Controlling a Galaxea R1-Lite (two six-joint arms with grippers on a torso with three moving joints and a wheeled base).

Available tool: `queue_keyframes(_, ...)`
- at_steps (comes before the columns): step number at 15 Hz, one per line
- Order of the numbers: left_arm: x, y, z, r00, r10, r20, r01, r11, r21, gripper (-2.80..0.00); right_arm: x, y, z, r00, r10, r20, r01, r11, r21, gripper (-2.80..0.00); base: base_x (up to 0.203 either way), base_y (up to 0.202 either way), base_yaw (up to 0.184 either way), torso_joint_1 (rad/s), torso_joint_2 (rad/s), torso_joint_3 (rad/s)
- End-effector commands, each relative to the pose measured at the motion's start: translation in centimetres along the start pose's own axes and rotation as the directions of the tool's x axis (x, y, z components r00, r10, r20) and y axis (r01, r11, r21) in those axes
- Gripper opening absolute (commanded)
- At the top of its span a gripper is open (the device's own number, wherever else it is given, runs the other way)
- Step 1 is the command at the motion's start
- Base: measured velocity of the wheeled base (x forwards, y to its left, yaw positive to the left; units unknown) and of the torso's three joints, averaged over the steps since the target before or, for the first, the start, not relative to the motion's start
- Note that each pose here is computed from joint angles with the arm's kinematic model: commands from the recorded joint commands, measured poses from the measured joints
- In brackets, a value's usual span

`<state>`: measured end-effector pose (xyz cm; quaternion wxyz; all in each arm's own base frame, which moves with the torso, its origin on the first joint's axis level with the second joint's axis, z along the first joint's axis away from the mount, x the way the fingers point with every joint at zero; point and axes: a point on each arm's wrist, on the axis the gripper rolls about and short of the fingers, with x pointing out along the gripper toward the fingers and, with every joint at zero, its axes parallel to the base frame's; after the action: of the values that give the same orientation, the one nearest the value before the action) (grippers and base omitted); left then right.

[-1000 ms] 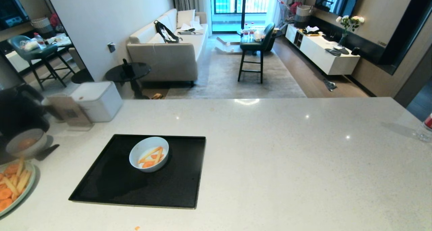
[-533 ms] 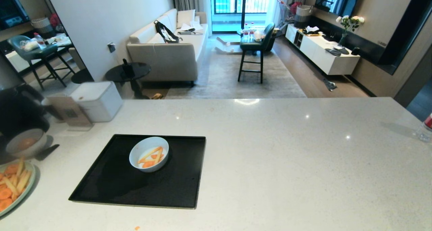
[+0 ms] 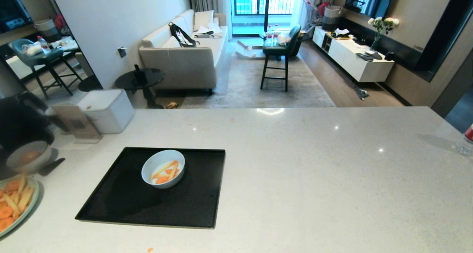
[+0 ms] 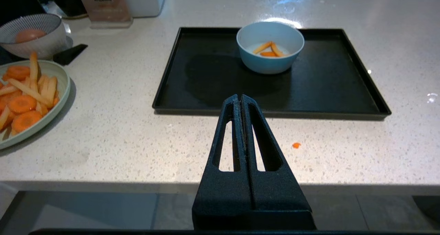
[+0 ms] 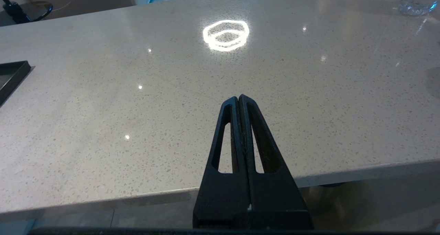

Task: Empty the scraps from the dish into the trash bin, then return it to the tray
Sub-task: Pick up the bowl with leftover food

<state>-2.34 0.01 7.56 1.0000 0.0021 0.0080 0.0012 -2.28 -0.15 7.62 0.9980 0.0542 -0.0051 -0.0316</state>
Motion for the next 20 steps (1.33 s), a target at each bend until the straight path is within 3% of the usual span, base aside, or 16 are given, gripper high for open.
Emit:
queue_keyframes(1, 0.0, 0.0, 0.8, 0.999, 0.001, -0.037, -0.001, 1.0, 0.0, -2.8, 0.0, 0.0, 0.0, 1.0, -0.002, 0.001, 0.002, 1.0, 0.001, -2.8, 0.0, 0.0, 0.0, 0.0, 0.0, 0.0)
queue_keyframes(3, 0.7, 0.0, 3.6, 0.991, 0.002, -0.132, -0.002, 1.0, 0.002, -2.8, 0.0, 0.0, 0.0, 1.0, -0.001, 0.001, 0.001, 1.0, 0.001, -2.8, 0.0, 0.0, 0.0, 0.0, 0.0, 0.0)
queue_keyframes(6, 3.8, 0.0, 8.3, 0.958, -0.014, -0.286, 0.02, 1.0, 0.016, -2.8, 0.0, 0.0, 0.0, 1.0, 0.0, 0.001, 0.0, 1.0, 0.001, -2.8, 0.0, 0.0, 0.0, 0.0, 0.0, 0.0)
queue_keyframes(9, 9.2, -0.2, 12.8, 0.917, -0.017, -0.399, 0.036, 0.999, 0.04, -2.8, 0.0, 0.0, 0.0, 1.0, -0.002, 0.001, 0.002, 1.0, 0.001, -2.8, 0.0, 0.0, 0.0, 0.0, 0.0, 0.0)
queue_keyframes(12, 16.1, -0.4, 15.8, 0.88, -0.015, -0.476, 0.062, 0.995, 0.083, -2.8, 0.0, 0.0, 0.0, 1.0, -0.001, 0.001, 0.001, 1.0, 0.001, -2.8, 0.0, 0.0, 0.0, 0.0, 0.0, 0.0)
queue_keyframes(15, 22.6, -0.7, 15.9, 0.829, -0.014, -0.559, 0.109, 0.985, 0.137, -2.8, 0.0, 0.0, 0.0, 1.0, -0.001, 0.001, 0.001, 1.0, 0.001, -2.8, 0.0, 0.0, 0.0, 0.0, 0.0, 0.0)
queue_keyframes(17, 26.1, -1.1, 14.4, 0.781, -0.005, -0.624, 0.147, 0.973, 0.177, -2.8, 0.0, 0.0, 0.0, 1.0, -0.001, 0.001, 0.001, 1.0, 0.001, -2.8, 0.0, 0.0, 0.0, 0.0, 0.0, 0.0)
queue_keyframes(19, 28.8, -1.2, 12.4, 0.729, 0.051, -0.682, 0.161, 0.956, 0.244, -2.8, 0.0, 0.0, 0.0, 1.0, 0.001, 0.001, -0.001, 1.0, 0.001, -2.8, 0.0, 0.0, 0.0, 0.0, 0.0, 0.0)
queue_keyframes(20, 29.9, -1.3, 11.3, 0.701, 0.082, -0.709, 0.165, 0.948, 0.273, 0.0, 0.0, 0.0, 0.0, 1.0, 0.0, 0.001, 0.0, 1.0, 0.001, -2.8, 0.0, 0.0, 0.0, 0.0, 0.0, 0.0)
